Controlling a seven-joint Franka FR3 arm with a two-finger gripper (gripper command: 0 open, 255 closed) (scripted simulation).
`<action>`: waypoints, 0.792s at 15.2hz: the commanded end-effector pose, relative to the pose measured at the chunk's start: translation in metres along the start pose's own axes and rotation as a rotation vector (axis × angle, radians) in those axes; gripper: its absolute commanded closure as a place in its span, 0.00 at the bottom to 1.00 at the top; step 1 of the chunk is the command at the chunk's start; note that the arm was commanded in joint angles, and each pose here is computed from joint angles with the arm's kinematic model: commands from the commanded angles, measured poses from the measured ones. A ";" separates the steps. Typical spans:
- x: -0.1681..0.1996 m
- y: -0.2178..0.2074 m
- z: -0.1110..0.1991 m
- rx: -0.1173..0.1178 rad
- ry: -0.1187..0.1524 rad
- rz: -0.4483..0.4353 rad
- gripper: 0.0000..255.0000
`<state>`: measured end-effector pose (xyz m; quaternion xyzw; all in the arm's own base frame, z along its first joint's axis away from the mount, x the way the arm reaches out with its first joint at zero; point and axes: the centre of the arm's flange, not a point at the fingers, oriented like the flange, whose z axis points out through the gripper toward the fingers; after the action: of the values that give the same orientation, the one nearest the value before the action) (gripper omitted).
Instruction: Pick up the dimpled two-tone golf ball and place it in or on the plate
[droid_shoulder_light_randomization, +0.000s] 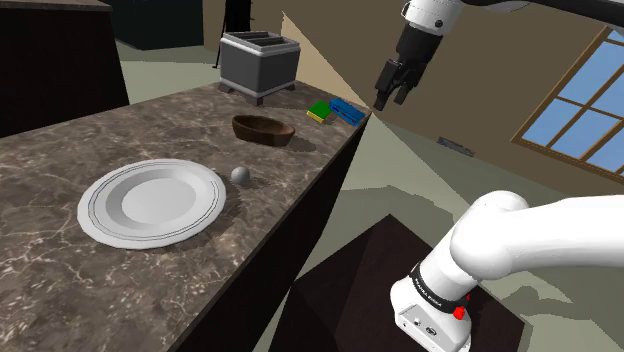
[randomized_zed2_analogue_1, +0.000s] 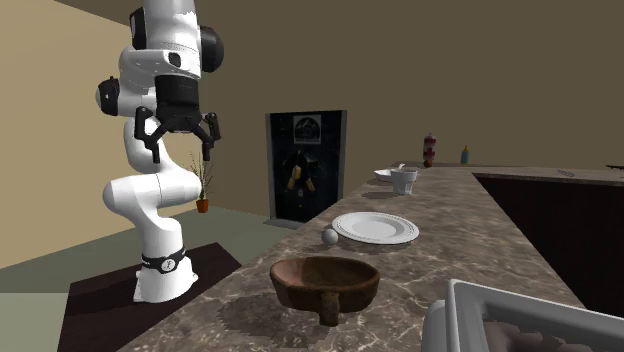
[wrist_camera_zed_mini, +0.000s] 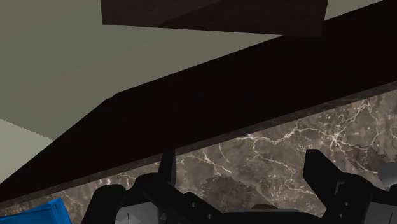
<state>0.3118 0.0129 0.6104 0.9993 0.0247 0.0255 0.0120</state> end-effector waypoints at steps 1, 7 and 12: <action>0.000 0.000 0.000 0.000 0.000 0.000 0.00; 0.025 -0.059 0.040 0.007 0.049 -0.077 0.00; 0.044 -0.109 0.072 0.012 0.090 -0.140 0.00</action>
<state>0.3520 0.1133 0.5411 0.9940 0.0889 0.0640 0.0075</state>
